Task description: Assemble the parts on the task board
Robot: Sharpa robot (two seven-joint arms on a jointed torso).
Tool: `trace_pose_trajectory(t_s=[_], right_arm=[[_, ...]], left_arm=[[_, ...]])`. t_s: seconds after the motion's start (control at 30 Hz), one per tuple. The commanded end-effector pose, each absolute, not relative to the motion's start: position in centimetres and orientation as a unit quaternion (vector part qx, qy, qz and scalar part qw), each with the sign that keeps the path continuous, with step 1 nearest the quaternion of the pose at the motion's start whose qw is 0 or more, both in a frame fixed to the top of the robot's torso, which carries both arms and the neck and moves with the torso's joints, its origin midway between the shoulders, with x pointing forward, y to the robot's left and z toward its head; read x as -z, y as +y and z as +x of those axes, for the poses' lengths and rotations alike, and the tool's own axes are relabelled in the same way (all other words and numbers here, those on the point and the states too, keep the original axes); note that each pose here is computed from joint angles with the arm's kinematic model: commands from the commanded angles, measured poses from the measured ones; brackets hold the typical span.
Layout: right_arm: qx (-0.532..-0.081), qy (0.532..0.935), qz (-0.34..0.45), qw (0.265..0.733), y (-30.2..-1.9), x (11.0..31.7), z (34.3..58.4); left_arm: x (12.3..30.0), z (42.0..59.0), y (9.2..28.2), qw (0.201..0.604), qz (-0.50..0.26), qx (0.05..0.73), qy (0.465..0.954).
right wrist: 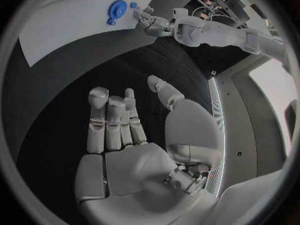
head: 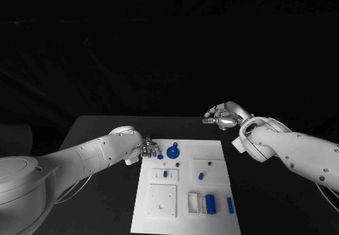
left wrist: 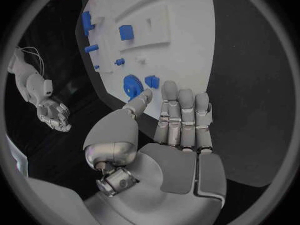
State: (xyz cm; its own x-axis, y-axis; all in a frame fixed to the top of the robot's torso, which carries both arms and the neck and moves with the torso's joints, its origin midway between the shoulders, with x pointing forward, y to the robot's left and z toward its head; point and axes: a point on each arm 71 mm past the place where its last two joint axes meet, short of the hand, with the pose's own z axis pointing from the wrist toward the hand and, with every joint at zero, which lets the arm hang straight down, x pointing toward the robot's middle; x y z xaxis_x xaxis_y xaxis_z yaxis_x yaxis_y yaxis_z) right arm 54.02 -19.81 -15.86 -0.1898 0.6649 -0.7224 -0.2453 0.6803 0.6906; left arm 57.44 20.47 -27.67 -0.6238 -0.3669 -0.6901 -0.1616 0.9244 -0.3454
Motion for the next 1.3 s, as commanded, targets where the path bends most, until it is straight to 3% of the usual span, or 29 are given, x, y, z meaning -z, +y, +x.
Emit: trace_pose_trajectory(t_s=[0.03, 0.67, 1.3], right_arm=[[-0.372, 0.681, 0.150, 0.613, -19.7, 15.9, 53.9], [-0.371, 0.683, 0.151, 0.611, -19.8, 16.1, 53.9], [-0.372, 0.684, 0.150, 0.609, -19.5, 16.2, 53.9]], left_arm=[[27.8, 57.3, 20.4, 0.409, -0.152, 0.131, 0.890], [26.8, 56.8, 19.2, 0.484, -0.072, 0.100, 0.867], [27.1, 56.6, 17.8, 0.465, -0.046, 0.087, 0.880]])
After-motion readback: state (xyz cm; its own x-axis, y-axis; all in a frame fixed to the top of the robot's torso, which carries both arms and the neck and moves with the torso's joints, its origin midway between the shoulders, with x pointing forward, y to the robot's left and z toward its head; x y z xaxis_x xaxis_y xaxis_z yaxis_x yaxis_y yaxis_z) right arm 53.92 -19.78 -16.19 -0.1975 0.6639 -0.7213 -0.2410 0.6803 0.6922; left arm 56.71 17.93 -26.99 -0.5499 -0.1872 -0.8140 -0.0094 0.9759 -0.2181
